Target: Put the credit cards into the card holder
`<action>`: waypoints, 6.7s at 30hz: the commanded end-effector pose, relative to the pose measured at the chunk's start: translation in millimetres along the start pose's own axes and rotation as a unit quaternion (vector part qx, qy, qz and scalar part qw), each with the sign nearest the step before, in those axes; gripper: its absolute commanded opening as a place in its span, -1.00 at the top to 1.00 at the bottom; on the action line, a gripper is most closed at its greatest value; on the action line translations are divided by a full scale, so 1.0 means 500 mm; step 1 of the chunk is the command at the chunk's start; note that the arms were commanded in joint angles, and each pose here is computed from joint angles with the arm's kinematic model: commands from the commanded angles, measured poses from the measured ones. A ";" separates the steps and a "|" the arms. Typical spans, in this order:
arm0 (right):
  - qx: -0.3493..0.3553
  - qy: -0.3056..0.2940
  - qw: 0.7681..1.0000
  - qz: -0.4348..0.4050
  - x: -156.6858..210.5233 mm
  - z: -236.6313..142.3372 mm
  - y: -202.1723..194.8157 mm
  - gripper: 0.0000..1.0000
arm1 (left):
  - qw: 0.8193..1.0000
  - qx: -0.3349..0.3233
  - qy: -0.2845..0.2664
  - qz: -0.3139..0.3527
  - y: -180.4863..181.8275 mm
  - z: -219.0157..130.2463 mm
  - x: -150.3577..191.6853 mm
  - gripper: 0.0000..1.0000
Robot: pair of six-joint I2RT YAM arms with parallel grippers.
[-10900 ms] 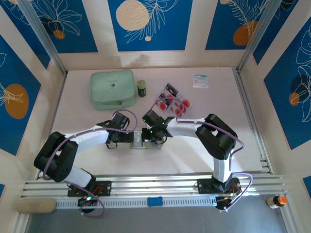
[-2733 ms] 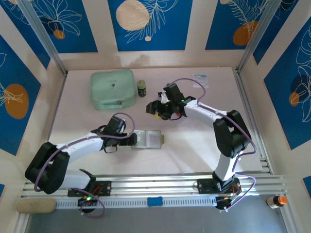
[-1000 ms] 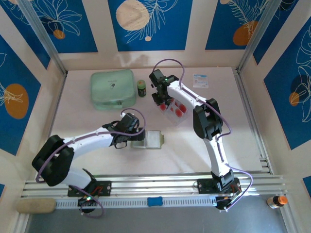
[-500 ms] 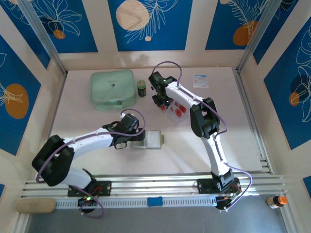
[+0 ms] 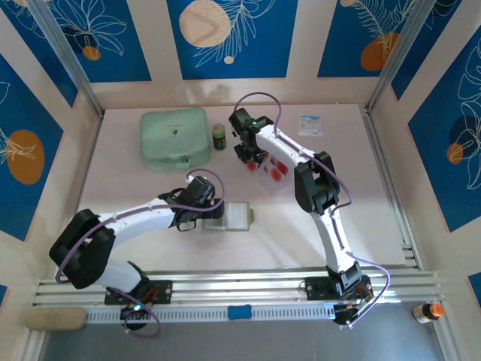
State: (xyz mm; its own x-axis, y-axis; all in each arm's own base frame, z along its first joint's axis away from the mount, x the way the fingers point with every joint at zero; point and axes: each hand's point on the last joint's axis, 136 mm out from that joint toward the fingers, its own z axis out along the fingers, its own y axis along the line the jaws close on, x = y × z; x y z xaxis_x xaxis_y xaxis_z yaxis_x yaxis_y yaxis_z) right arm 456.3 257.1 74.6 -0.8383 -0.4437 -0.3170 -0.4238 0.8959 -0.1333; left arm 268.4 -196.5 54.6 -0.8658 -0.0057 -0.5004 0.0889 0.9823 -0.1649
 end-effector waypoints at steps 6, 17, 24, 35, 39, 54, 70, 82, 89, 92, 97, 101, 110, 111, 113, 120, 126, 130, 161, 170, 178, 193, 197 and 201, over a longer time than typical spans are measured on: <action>-0.021 0.010 1.000 -0.006 0.003 0.004 0.014 0.66 | 1.000 0.003 -0.003 -0.004 0.001 -0.004 0.007 -1.00; -0.036 0.013 0.999 -0.004 0.008 0.011 0.024 0.73 | 1.000 0.003 -0.005 -0.006 0.002 -0.006 0.006 -1.00; -0.052 0.017 0.999 0.005 0.011 0.014 0.027 0.90 | 1.000 0.003 -0.007 -0.007 0.003 -0.009 0.006 -1.00; -0.060 -0.019 0.998 -0.009 -0.018 -0.053 0.026 1.00 | 1.000 0.001 -0.021 0.005 -0.003 -0.025 -0.019 -1.00; -0.063 -0.038 0.997 -0.008 -0.031 -0.094 0.024 1.00 | 0.999 0.005 -0.031 0.009 -0.010 -0.038 -0.037 -1.00; -0.152 -0.117 0.980 0.059 -0.015 -0.271 0.060 1.00 | 0.997 0.020 -0.051 0.059 -0.040 -0.077 -0.095 -1.00; -0.366 -0.151 0.876 0.276 0.150 -0.250 0.168 1.00 | 0.991 -0.013 -0.013 0.136 -0.025 -0.040 -0.076 -1.00; -0.364 -0.158 0.856 0.331 0.235 -0.174 0.207 1.00 | 0.990 -0.046 0.016 0.135 0.009 0.004 -0.032 -1.00; -0.362 -0.167 0.856 0.330 0.253 -0.158 0.216 1.00 | 0.988 -0.075 0.024 0.130 0.038 0.015 -0.013 -0.99; -0.361 -0.167 0.856 0.330 0.256 -0.153 0.218 1.00 | 0.988 -0.087 0.027 0.128 0.050 0.016 -0.007 -1.00; -0.364 -0.168 0.855 0.328 0.256 -0.148 0.221 1.00 | 0.986 -0.103 0.028 0.125 0.067 0.015 0.000 -1.00; -0.368 -0.166 0.855 0.327 0.254 -0.143 0.229 1.00 | 0.986 -0.113 0.029 0.122 0.078 0.013 0.007 -0.99; -0.372 -0.161 0.855 0.323 0.255 -0.129 0.248 1.00 | 0.984 -0.127 0.033 0.116 0.100 0.014 0.024 -1.00; -0.372 -0.161 0.856 0.322 0.256 -0.127 0.250 1.00 | 0.984 -0.128 0.033 0.116 0.102 0.014 0.025 -0.99; -0.372 -0.161 0.856 0.321 0.255 -0.124 0.254 1.00 | 0.984 -0.130 0.036 0.114 0.106 0.015 0.031 -0.99; -0.371 -0.158 0.857 0.322 0.258 -0.112 0.264 1.00 | 0.984 -0.130 0.038 0.111 0.110 0.017 0.038 -0.99; -0.367 -0.153 0.858 0.324 0.264 -0.100 0.269 1.00 | 0.985 -0.131 0.039 0.110 0.113 0.017 0.041 -0.99; -0.366 -0.148 0.859 0.325 0.269 -0.093 0.273 1.00 | 0.985 -0.131 0.039 0.109 0.115 0.017 0.043 -0.99; -0.368 -0.119 0.862 0.326 0.319 -0.058 0.293 1.00 | 0.987 -0.123 0.034 0.093 0.109 0.012 0.039 -0.99; -0.376 -0.106 0.864 0.316 0.337 -0.052 0.311 1.00 | 0.987 -0.123 0.034 0.093 0.109 0.013 0.040 -0.99; -0.369 -0.101 0.867 0.319 0.359 -0.050 0.302 1.00 | 0.988 -0.123 0.034 0.093 0.107 0.014 0.038 -0.99; -0.367 -0.077 0.877 0.300 0.366 -0.052 0.312 1.00 | 0.988 -0.123 0.034 0.091 0.108 0.016 0.040 -0.99; -0.369 -0.070 0.879 0.294 0.361 -0.052 0.318 1.00 | 0.988 -0.122 0.035 0.090 0.108 0.017 0.041 -1.00; -0.370 -0.057 0.881 0.290 0.363 -0.048 0.323 1.00 | 0.988 -0.121 0.033 0.090 0.107 0.017 0.040 -0.99</action>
State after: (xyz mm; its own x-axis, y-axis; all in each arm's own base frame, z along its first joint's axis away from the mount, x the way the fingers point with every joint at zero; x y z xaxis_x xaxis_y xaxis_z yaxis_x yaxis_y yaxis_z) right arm 240.1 322.4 31.9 -0.9434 0.1884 -0.2730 -0.0832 0.6624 0.7445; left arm 264.7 -154.0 31.5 -0.8677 0.1846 -0.4615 0.1470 0.9822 0.1165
